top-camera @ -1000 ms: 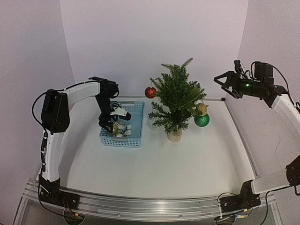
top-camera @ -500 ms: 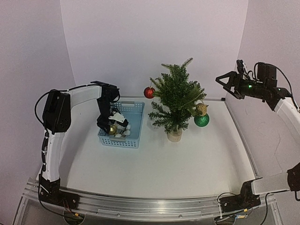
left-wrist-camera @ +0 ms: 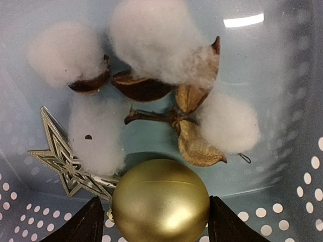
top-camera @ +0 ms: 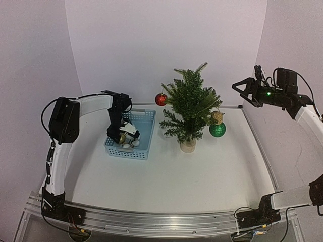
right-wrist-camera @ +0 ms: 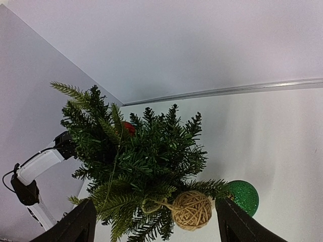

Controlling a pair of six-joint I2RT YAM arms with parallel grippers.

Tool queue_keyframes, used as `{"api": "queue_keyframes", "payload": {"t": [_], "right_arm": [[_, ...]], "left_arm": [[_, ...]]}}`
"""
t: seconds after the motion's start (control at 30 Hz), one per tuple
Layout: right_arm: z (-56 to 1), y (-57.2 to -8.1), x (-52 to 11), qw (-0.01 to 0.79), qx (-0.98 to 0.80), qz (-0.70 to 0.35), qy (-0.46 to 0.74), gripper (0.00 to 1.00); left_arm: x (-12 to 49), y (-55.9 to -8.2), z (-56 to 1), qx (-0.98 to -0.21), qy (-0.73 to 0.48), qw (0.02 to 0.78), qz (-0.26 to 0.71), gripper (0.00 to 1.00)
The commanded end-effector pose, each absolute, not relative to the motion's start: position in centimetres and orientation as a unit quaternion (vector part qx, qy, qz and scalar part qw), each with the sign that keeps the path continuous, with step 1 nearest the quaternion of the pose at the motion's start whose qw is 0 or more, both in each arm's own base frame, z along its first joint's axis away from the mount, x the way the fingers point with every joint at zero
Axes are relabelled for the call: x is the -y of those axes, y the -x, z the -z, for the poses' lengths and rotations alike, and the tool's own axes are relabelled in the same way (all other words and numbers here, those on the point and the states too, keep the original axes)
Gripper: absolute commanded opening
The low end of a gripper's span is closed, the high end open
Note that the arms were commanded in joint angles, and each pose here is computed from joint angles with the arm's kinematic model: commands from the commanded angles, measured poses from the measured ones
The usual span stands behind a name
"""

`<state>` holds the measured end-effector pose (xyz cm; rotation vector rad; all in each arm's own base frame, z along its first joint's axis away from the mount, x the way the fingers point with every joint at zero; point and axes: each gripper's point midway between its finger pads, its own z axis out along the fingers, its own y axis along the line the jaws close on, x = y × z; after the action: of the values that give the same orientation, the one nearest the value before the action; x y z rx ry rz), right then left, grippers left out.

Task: Decorate the small christmas tree

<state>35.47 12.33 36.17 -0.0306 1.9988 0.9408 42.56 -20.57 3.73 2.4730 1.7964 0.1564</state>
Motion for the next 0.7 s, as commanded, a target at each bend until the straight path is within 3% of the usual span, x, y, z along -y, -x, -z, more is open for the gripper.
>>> {"api": "queue_keyframes", "payload": {"t": [0.0,0.2,0.43,0.67], "right_arm": [[-37.3,-35.8,-12.3,0.467,-0.797,-0.384,0.02,0.82],[-37.7,-35.9,-12.5,0.469,-0.795,-0.384,0.026,0.82],[-37.6,-35.9,-12.4,0.47,-0.795,-0.384,0.026,0.82],[-38.0,-35.9,-12.4,0.473,-0.793,-0.384,0.027,0.82]], "left_arm": [[19.9,-43.1,-3.6,-0.568,-0.818,0.024,-0.092,0.7],[20.6,-42.7,-3.5,-0.559,-0.823,0.023,-0.098,0.68],[20.7,-42.8,-3.7,-0.564,-0.82,0.022,-0.095,0.51],[21.2,-43.3,-5.4,-0.571,-0.814,0.04,-0.097,0.43]]}}
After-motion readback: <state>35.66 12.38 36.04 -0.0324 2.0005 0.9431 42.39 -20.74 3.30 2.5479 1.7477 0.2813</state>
